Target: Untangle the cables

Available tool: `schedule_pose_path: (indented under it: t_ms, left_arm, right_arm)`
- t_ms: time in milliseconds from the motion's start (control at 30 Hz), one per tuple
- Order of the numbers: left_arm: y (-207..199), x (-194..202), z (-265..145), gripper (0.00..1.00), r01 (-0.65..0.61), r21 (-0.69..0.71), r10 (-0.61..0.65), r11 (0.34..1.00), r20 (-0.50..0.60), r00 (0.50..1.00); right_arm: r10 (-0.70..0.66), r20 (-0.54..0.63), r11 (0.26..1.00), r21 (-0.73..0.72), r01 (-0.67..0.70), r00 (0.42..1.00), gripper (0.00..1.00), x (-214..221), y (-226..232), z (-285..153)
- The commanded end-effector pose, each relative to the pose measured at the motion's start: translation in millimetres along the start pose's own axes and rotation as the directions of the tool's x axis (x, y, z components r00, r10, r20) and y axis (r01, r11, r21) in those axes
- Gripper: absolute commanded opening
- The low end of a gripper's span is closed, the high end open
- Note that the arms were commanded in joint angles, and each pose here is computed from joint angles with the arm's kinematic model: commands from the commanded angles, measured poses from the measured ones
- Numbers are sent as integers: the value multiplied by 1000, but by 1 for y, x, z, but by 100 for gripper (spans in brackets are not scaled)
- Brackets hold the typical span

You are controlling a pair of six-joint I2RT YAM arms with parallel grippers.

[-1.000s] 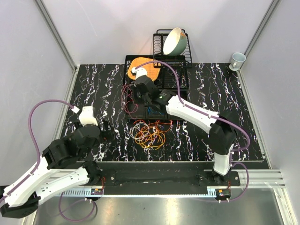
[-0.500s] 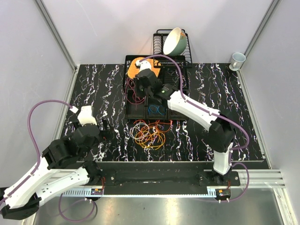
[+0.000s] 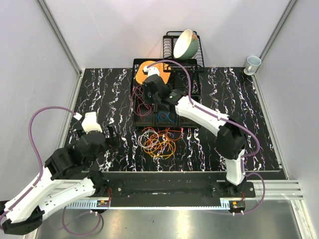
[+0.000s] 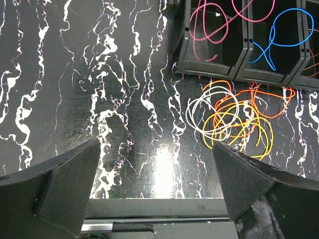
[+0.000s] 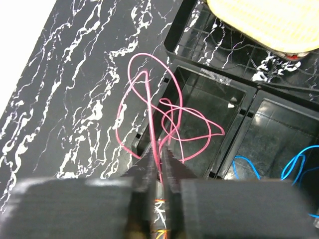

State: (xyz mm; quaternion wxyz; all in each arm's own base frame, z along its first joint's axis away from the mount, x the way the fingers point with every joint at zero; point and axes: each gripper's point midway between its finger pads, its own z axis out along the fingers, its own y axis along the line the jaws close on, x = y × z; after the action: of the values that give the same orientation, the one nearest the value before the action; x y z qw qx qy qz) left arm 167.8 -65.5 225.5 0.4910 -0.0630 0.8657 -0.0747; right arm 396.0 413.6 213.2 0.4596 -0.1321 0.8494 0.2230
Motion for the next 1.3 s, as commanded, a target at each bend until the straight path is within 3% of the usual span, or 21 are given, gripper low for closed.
schedule_pose_path:
  t_ms: [0, 100, 200, 500, 567, 633, 767, 833, 867, 900, 933, 1000, 1167, 1267]
  left_arm:
    - [0, -7, 3, 99, 13, -22, -12, 1000, 28, 1000]
    - [1, -6, 4, 99, 13, -24, -12, 1000, 27, 1000]
    - [1, -6, 4, 99, 11, -26, -11, 1000, 25, 1000]
    - [-5, 0, 12, 99, -17, -43, 16, 999, -12, 1000]
    - [-12, 3, 17, 99, -12, -37, 11, 999, -29, 1000]
    - [-30, 15, 31, 98, -10, 2, 10, 1000, -64, 998]
    - [-65, 43, 61, 92, -26, 90, 38, 996, -133, 990]
    - [-79, 57, 79, 89, -49, 102, 66, 994, -167, 984]
    - [-84, 62, 85, 89, -64, 103, 82, 993, -182, 980]
    - [-88, 65, 89, 87, -77, 108, 97, 991, -193, 976]
    - [-96, 65, 93, 85, -74, 123, 98, 990, -198, 975]
    - [-106, 71, 104, 79, -94, 130, 122, 987, -225, 967]
    - [-121, 90, 119, 76, -114, 157, 155, 981, -278, 948]
    - [-123, 103, 128, 72, -121, 156, 165, 980, -305, 938]
  right_arm:
    - [19, 30, 1000, -25, -18, 999, 40, -19, 7, -3]
    - [16, 47, 1000, -12, -16, 999, 78, -29, 4, -9]
    - [11, 98, 1000, 1, -11, 995, 84, -52, 3, -31]
    - [-1, 236, 996, 90, -20, 972, 86, -86, -31, -126]
    - [0, 246, 983, 176, -45, 969, 88, -75, -57, -139]
    - [30, 334, 964, 238, -115, 942, 90, -89, -81, -176]
    - [74, 421, 905, 352, -237, 904, 91, -86, -144, -226]
    - [89, 381, 874, 414, -256, 920, 93, -71, -170, -232]
    - [151, 391, 837, 438, -328, 908, 97, -70, -198, -235]
    - [213, 327, 828, 440, -348, 921, 98, -55, -212, -231]
    - [331, 179, 904, 222, -366, 926, 98, -43, -183, -215]
    - [518, 27, 848, 115, -518, 855, 81, -25, -193, -204]
    - [499, 95, 848, 150, -508, 861, 83, -14, -203, -212]
    - [510, 36, 848, 147, -509, 859, 83, 0, -200, -205]
